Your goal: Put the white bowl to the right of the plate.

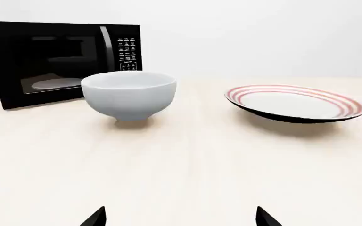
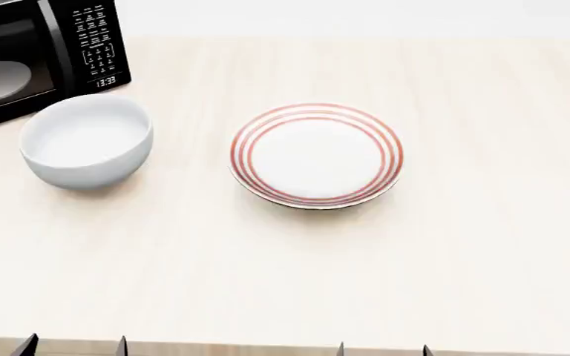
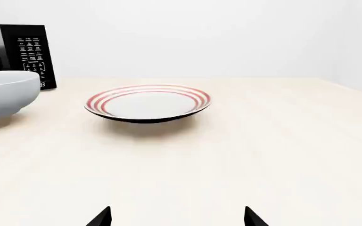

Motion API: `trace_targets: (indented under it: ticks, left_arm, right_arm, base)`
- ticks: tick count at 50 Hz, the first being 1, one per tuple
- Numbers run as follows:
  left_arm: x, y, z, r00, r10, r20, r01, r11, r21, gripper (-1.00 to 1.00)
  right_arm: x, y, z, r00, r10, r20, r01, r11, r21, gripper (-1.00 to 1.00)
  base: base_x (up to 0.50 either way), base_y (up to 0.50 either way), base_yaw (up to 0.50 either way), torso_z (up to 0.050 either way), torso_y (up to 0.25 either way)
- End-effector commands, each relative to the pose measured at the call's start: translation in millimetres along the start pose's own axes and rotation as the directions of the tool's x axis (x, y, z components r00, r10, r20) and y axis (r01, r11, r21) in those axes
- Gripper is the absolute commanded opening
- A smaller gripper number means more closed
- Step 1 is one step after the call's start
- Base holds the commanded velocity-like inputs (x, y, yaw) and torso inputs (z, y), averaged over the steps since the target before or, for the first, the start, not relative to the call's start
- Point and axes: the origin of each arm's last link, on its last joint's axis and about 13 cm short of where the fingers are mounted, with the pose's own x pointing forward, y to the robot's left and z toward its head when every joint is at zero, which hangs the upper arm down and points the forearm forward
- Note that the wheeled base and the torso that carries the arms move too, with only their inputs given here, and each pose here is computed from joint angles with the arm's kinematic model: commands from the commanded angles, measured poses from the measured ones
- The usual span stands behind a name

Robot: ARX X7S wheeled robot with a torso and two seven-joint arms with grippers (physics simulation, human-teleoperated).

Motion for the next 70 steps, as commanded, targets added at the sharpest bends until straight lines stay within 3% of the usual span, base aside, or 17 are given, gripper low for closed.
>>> trace_targets:
  ticks: [1, 6, 10, 13, 14, 15, 16, 20, 24, 26, 28, 33, 36, 38, 48, 56, 70]
  left_arm:
    - [0, 0.1, 0, 1.0, 0.0, 0.0, 0.0, 1.0, 0.0, 1.0]
    - [-2, 2.6, 24, 0.999, -0.007, -0.04, 0.007, 1.0, 0.007, 1.0]
    - [2, 8.6, 76, 0.998, -0.049, -0.048, 0.044, 0.994, -0.101, 1.0]
    - [3, 11.6, 120, 0.999, -0.05, 0.014, 0.051, 0.998, -0.048, 1.0]
    - [2, 11.9, 128, 0.998, -0.068, 0.014, 0.068, 0.997, -0.041, 1.0]
    - [0, 12.6, 145, 0.995, -0.103, 0.014, 0.104, 0.993, -0.051, 1.0]
    - [-1, 13.1, 153, 0.993, -0.118, 0.013, 0.118, 0.991, -0.069, 1.0]
    - [-3, 19.3, 192, 0.992, -0.117, 0.042, 0.118, 0.992, -0.035, 1.0]
    - [-4, 24.7, 217, 0.99, -0.12, 0.07, 0.12, 0.993, 0.006, 1.0]
    - [-4, 31.4, 230, 0.995, -0.042, 0.088, 0.041, 0.999, 0.011, 1.0]
    - [-10, 29.4, 240, 0.988, -0.106, 0.112, 0.104, 0.994, 0.027, 1.0]
    - [-13, 31.0, 247, 0.987, -0.1, 0.123, 0.097, 0.995, 0.03, 1.0]
    - [-12, 31.4, 247, 0.988, -0.099, 0.12, 0.096, 0.995, 0.029, 1.0]
    - [-12, 31.4, 247, 0.988, -0.098, 0.121, 0.096, 0.995, 0.027, 1.0]
    - [-15, 32.0, 249, 0.986, -0.105, 0.129, 0.104, 0.994, 0.019, 1.0]
    - [-15, 31.6, 250, 0.985, -0.106, 0.136, 0.104, 0.994, 0.02, 1.0]
    - [-15, 33.2, 302, 0.971, -0.088, 0.222, 0.076, 0.995, 0.063, 1.0]
  right_arm:
    - [0, 0.3, 0, 1.0, 0.0, 0.0, 0.0, 1.0, 0.0, 1.0]
    - [7, 2.5, 8, 0.977, -0.013, -0.213, -0.01, 0.995, -0.104, 1.0]
    - [10, -2.0, 59, 0.992, -0.004, -0.129, -0.019, 0.984, -0.18, 1.0]
    - [7, -7.1, 110, 0.988, 0.129, -0.087, -0.135, 0.989, -0.062, 1.0]
    - [8, -8.1, 120, 0.991, 0.108, -0.075, -0.113, 0.991, -0.073, 1.0]
    - [9, -10.0, 139, 0.996, 0.091, -0.02, -0.093, 0.981, -0.172, 1.0]
    - [9, -10.2, 147, 0.997, 0.077, -0.011, -0.077, 0.978, -0.191, 1.0]
    - [13, -13.1, 187, 0.993, 0.12, -0.006, -0.12, 0.988, -0.099, 1.0]
    - [15, -17.0, 223, 0.991, 0.07, 0.114, -0.056, 0.991, -0.12, 1.0]
    - [14, -18.0, 237, 0.989, 0.055, 0.138, -0.038, 0.991, -0.127, 1.0]
    - [18, -18.8, 235, 0.988, 0.119, 0.096, -0.112, 0.991, -0.073, 1.0]
    - [19, -22.6, 242, 0.988, 0.081, 0.128, -0.076, 0.996, -0.045, 1.0]
    - [17, -34.4, 254, 0.986, -0.089, 0.142, 0.092, 0.996, -0.01, 1.0]
    - [8, -24.4, 257, 0.987, 0.075, 0.145, -0.071, 0.997, -0.032, 1.0]
    - [4, -22.6, 260, 0.979, 0.094, 0.182, -0.083, 0.995, -0.063, 1.0]
    - [-3, -25.0, 266, 0.96, 0.144, 0.239, -0.155, 0.988, 0.027, 1.0]
    - [22, -17.2, 329, 0.965, 0.039, 0.261, -0.033, 0.999, -0.026, 1.0]
  base:
    - [0.0, 0.0, 0.0, 0.0, 0.0]
    - [0.0, 0.0, 0.0, 0.0, 0.0]
    - [0.0, 0.0, 0.0, 0.0, 0.0]
    - [0.0, 0.0, 0.0, 0.0, 0.0]
    - [0.0, 0.0, 0.0, 0.0, 0.0]
    - [0.0, 0.0, 0.0, 0.0, 0.0]
    - [0.0, 0.0, 0.0, 0.0, 0.0]
    - [0.0, 0.0, 0.0, 0.0, 0.0]
    - [0.0, 0.0, 0.0, 0.0, 0.0]
    - [0.0, 0.0, 0.0, 0.0, 0.0]
    - [0.0, 0.0, 0.0, 0.0, 0.0]
    - [0.0, 0.4, 0.0, 0.0, 0.0]
    - [0.0, 0.5, 0.0, 0.0, 0.0]
    - [0.0, 0.5, 0.0, 0.0, 0.0]
    - [0.0, 0.45, 0.0, 0.0, 0.0]
    - [0.06, 0.0, 0.0, 0.0, 0.0]
    - [0.46, 0.0, 0.0, 0.0, 0.0]
